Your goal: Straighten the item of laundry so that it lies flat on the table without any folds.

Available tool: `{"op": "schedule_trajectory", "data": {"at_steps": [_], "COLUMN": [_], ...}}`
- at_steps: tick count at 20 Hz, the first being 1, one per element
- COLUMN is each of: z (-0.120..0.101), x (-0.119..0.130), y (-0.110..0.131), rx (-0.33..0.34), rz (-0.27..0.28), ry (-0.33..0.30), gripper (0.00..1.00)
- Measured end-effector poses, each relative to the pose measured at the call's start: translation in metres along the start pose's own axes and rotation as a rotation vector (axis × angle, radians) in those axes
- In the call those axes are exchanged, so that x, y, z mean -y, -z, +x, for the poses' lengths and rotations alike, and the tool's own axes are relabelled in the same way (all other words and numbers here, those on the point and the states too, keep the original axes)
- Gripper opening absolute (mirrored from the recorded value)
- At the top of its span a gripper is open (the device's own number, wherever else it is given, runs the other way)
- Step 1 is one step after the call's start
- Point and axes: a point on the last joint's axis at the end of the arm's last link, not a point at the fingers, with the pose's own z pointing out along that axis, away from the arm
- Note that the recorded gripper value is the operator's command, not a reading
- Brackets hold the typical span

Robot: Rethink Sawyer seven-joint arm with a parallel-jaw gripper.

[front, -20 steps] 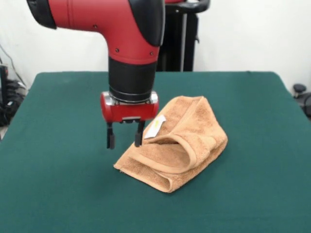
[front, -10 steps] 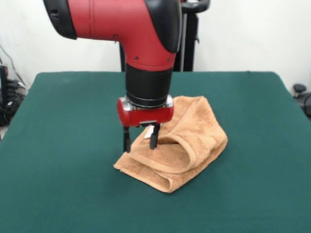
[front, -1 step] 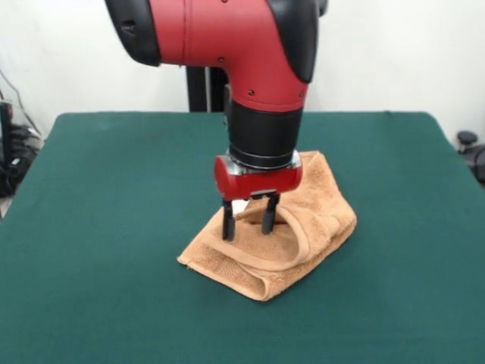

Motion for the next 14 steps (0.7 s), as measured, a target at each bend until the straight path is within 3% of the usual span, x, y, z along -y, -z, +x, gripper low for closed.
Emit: {"op": "schedule_trajectory", "data": {"at_steps": [14], "z": [-0.007], "x": [-0.028], "y": [-0.022], "rx": [0.081], "rz": [-0.005], "ry": [0.032], "gripper": [1.00]}}
